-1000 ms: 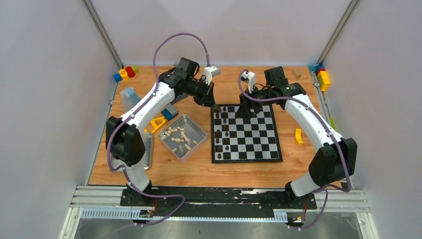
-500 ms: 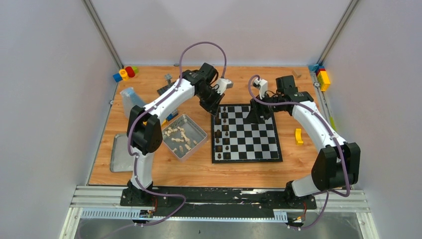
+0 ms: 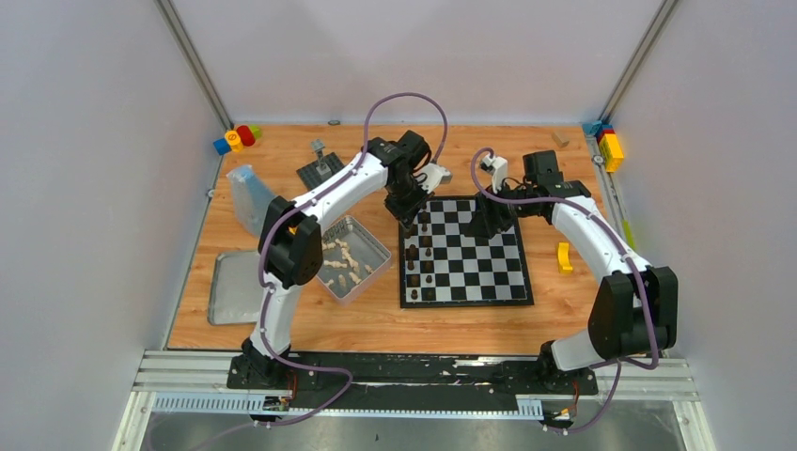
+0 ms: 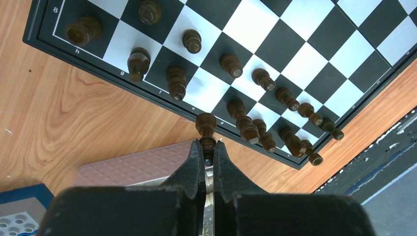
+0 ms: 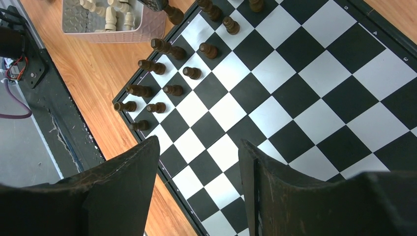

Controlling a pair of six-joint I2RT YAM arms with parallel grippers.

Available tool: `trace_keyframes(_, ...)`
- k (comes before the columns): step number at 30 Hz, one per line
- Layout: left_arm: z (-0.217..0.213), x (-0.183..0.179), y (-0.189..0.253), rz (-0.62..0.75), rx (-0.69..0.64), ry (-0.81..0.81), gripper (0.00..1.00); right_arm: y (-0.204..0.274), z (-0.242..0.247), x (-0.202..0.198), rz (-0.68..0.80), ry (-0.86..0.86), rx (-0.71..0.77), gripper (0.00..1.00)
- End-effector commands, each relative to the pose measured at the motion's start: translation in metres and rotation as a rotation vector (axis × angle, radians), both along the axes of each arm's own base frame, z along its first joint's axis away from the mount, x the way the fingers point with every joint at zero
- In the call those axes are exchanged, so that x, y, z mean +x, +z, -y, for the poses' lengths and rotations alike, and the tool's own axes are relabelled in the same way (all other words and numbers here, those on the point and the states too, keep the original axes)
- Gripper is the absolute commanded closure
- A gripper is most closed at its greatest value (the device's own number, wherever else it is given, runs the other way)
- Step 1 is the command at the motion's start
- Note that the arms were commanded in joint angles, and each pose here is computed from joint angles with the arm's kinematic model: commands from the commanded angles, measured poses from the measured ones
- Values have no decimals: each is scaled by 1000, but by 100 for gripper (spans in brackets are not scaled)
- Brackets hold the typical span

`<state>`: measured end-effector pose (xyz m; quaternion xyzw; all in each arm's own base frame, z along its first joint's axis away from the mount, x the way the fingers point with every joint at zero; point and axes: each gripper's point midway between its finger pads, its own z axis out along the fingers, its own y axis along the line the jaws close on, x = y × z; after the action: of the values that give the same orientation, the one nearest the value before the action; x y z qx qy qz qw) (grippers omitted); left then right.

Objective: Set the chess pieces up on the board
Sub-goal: Place the chess piece on the chessboard.

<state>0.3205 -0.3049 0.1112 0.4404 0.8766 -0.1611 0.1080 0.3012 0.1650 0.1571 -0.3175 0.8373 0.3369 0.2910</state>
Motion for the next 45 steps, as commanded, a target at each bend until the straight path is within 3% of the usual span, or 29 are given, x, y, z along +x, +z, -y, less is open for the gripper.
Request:
trace_keyframes(1,8,7,4,31,0,-28,100,17,-2,5,80,13,40,39)
trace_keyframes(35,25,4,-22,18,53,-60,97,17,11,8,71,-23,66,40)
trace_keyframes(45,27,0,-28,6,56,-65,92,17,11,8,67,-24,67,40)
